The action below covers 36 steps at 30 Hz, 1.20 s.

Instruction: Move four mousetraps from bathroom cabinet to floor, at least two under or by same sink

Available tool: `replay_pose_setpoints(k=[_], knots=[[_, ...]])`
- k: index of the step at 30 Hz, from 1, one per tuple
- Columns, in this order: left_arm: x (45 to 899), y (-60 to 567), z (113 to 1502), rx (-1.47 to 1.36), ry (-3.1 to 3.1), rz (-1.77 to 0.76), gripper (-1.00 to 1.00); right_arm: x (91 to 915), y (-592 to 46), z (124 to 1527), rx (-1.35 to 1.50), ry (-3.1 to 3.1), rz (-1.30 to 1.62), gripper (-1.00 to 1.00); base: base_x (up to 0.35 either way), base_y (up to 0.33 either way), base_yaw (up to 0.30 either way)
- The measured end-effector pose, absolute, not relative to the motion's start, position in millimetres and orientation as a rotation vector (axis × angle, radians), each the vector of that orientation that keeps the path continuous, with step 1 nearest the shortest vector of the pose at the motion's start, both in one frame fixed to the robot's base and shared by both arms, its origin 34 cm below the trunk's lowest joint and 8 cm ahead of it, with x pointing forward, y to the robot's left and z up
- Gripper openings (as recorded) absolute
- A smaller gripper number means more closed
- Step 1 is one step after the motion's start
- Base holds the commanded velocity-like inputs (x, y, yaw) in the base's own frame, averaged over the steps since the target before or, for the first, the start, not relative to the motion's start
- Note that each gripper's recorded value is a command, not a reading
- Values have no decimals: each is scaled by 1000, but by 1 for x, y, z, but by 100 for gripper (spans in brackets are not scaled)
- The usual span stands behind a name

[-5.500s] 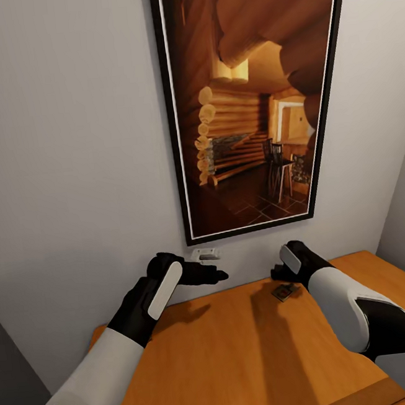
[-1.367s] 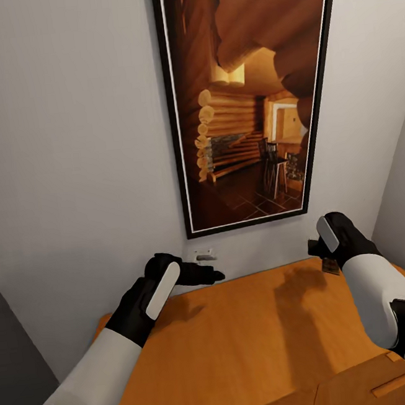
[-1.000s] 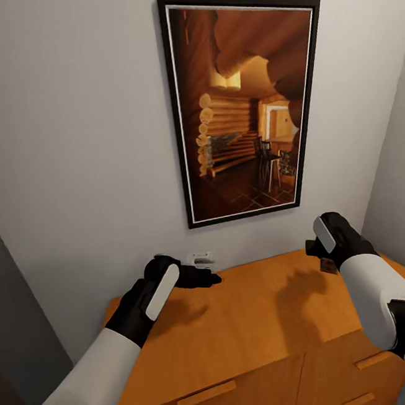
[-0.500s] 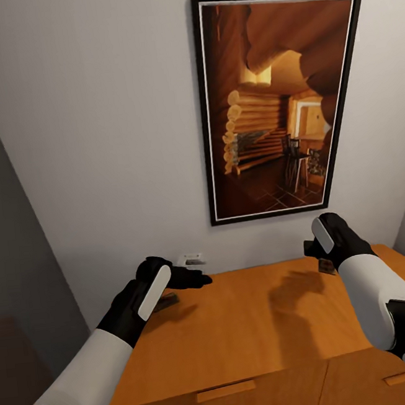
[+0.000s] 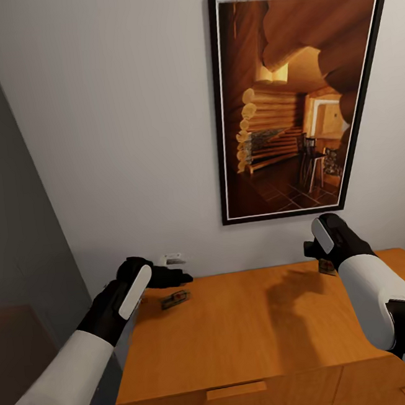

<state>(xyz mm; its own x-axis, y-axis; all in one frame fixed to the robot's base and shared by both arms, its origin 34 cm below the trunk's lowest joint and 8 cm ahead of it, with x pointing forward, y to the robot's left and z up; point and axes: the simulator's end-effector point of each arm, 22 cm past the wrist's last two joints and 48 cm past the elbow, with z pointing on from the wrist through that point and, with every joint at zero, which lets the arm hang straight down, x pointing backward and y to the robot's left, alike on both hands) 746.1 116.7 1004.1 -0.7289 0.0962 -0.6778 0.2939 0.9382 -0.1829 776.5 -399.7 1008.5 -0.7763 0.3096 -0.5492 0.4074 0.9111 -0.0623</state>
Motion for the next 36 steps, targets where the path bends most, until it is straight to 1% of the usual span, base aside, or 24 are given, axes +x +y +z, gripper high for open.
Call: replay_pose_setpoints(k=[7, 12, 20, 31, 33, 36], knots=[[749, 141, 1002, 259, 2385, -323, 100, 777, -400, 1008, 514, 2523, -239, -100, 0, 0, 21], [749, 143, 1001, 261, 2387, -318, 100, 776, -400, 1008, 514, 2523, -239, -100, 0, 29, 2], [749, 142, 1001, 264, 2386, -317, 100, 776, -401, 1008, 514, 2523, -242, -100, 0, 183, 0], [747, 141, 995, 270, 2398, -319, 100, 776, -401, 1008, 514, 2524, -243, -100, 0, 15, 0], [738, 119, 996, 344, 2386, -424, 100, 776, -401, 1007, 515, 2525, -243, -100, 0, 0, 0], [736, 115, 998, 424, 2365, -415, 100, 774, -402, 1004, 514, 2530, -249, -100, 0, 0, 0]])
